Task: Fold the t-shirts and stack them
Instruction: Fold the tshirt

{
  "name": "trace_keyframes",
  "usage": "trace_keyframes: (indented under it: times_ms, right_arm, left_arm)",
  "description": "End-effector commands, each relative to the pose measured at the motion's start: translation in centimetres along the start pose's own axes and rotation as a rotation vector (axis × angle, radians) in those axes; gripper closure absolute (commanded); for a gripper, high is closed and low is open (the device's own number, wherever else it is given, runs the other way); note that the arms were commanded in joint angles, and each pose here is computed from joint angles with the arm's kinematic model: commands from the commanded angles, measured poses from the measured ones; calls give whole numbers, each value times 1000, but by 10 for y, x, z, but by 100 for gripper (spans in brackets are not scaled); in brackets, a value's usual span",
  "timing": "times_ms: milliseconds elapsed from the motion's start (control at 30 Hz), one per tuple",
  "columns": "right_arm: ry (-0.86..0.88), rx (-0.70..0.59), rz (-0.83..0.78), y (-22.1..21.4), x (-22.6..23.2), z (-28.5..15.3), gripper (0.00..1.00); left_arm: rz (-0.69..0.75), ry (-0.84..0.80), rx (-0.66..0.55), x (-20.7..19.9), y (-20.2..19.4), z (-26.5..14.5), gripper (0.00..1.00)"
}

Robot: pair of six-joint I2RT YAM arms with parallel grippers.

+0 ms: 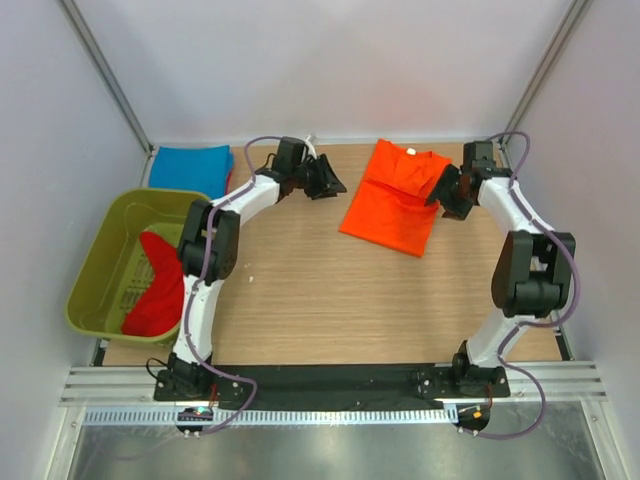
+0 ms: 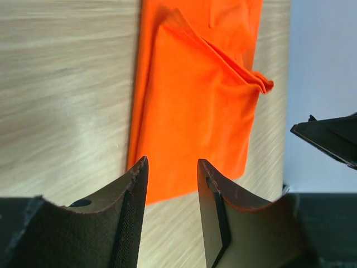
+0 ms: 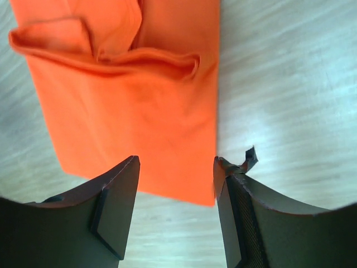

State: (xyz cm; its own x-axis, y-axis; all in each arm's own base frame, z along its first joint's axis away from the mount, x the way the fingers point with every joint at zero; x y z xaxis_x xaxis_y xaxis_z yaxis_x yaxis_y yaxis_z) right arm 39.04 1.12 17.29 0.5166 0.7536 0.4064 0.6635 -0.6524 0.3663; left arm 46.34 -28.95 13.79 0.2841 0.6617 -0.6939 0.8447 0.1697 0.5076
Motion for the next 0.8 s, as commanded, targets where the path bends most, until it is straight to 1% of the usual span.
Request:
trace_keyframes:
  times_ms: [0, 67, 133, 167, 200, 300, 467, 667, 767]
  right_arm:
    - [-8, 63, -24, -26, -16, -26, 39]
    - [18, 68, -36, -35, -20, -29, 39]
    - [49, 131, -26, -53, -28, -23, 41]
    - [66, 133, -23, -55, -28, -20, 41]
    - [70, 166, -16, -65, -34, -16, 42]
    - [60, 184, -6, -74, -42, -6, 42]
    - [42, 203, -8, -83, -51, 3, 43]
    - [44, 185, -12, -87, -52, -12, 43]
    - [47, 168, -14, -87, -53, -21, 44]
  left_arm:
    - [157, 40, 6, -13, -6, -26, 58]
    - [151, 30, 53, -7, -21, -25, 57]
    - [170, 22, 84, -4, -30, -20, 57]
    - [170, -1, 110, -5, -36, -18, 57]
    - [176, -7, 130, -4, -43, -14, 57]
    - [183, 12, 170, -1, -56, -6, 57]
    - [181, 38, 206, 12, -70, -1, 58]
    - [184, 38, 235, 22, -78, 4, 58]
    - [179, 17, 258, 23, -84, 7, 62]
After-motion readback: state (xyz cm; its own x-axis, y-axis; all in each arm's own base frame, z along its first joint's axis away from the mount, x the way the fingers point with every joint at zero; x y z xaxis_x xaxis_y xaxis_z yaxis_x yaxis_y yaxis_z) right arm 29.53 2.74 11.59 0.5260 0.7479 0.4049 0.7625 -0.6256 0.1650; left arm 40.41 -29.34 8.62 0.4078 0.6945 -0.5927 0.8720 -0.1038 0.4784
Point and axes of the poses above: each gripper's point midway between its finger pads, its own z axis out along the fingers, its own x axis along the line the jaws close on, y = z × x, the point moved 8 cm from there along -z, back along the fingers, and after that the axes turned 9 degrees about z, right-handed, at the moved point
